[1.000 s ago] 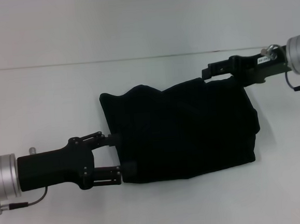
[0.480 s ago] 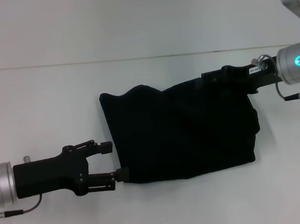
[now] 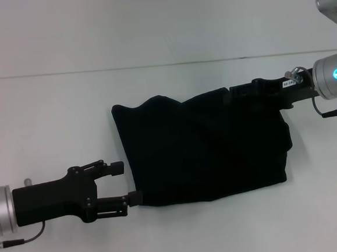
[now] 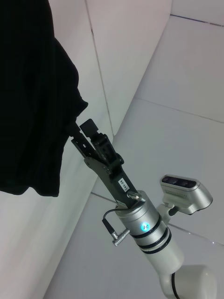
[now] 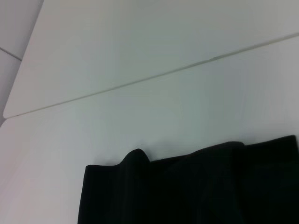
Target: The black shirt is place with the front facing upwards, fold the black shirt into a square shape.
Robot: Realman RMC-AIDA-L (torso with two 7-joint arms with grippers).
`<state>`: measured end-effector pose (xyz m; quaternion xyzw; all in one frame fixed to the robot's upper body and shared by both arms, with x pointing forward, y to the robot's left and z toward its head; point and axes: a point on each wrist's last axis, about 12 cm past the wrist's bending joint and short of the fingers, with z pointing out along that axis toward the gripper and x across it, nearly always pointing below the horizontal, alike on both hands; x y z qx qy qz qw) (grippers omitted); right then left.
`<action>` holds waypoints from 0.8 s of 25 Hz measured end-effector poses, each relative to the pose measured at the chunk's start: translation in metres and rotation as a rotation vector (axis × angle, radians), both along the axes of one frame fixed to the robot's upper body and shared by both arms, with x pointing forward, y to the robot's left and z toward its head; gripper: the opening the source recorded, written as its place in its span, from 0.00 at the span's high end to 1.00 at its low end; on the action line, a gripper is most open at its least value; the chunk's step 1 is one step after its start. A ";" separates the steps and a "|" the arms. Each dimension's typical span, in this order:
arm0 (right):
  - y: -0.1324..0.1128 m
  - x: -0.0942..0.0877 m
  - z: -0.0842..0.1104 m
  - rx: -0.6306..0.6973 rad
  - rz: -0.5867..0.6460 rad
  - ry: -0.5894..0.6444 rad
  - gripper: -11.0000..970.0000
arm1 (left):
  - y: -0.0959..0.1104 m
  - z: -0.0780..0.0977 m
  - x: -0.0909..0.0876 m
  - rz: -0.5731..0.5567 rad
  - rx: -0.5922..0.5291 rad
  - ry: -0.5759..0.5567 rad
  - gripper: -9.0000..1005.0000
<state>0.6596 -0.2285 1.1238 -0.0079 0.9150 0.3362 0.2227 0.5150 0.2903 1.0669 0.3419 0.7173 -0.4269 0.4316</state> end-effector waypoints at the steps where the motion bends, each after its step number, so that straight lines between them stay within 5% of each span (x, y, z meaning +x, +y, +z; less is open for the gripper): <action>1: 0.000 0.000 0.000 -0.002 0.002 -0.004 0.04 | 0.000 0.000 0.000 0.000 0.000 0.000 0.08; 20: 0.008 -0.003 -0.010 -0.025 0.026 -0.023 0.04 | -0.002 0.001 0.002 -0.001 -0.006 -0.007 0.08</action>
